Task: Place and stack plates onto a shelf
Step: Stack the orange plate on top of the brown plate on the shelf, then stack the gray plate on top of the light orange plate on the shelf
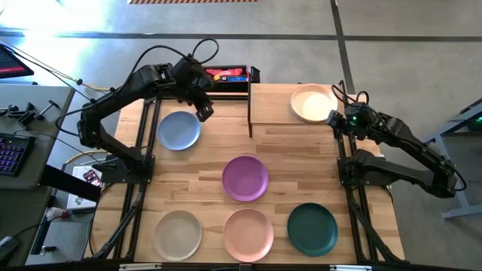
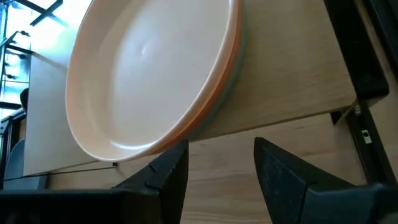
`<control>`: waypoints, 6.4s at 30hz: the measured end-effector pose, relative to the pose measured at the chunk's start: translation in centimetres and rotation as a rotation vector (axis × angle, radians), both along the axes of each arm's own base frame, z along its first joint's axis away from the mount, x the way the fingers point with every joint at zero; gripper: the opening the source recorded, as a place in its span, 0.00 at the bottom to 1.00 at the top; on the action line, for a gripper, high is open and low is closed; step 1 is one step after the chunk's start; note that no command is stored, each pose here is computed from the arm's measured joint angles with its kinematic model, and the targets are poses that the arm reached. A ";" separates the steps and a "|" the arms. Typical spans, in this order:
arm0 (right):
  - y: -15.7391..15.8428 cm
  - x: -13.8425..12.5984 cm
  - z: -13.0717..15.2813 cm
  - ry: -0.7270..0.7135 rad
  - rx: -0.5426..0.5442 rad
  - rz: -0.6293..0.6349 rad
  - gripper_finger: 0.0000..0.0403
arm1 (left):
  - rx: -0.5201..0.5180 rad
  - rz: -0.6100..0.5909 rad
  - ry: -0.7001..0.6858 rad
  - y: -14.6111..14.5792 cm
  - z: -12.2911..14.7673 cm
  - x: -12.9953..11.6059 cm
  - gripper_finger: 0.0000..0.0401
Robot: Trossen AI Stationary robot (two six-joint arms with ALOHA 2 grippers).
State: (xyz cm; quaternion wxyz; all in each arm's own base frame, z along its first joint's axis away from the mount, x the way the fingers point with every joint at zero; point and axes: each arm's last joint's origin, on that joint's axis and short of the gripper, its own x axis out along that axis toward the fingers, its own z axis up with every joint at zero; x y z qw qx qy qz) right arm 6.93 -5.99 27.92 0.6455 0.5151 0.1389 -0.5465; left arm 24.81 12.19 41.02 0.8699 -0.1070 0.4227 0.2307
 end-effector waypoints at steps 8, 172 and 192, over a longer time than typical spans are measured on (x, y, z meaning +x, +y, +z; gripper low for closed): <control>-0.1 0.1 0.2 -0.005 -0.025 0.023 0.40 | 0.020 0.005 -0.049 0.2 0.3 0.3 0.22; 14.8 18.0 -4.4 -0.328 0.062 0.870 0.40 | -0.295 -0.420 0.427 -24.1 -17.6 -8.2 0.22; 15.1 18.3 -5.0 -0.315 0.072 0.849 0.40 | -0.166 -0.423 0.571 -27.7 -23.3 -6.0 0.22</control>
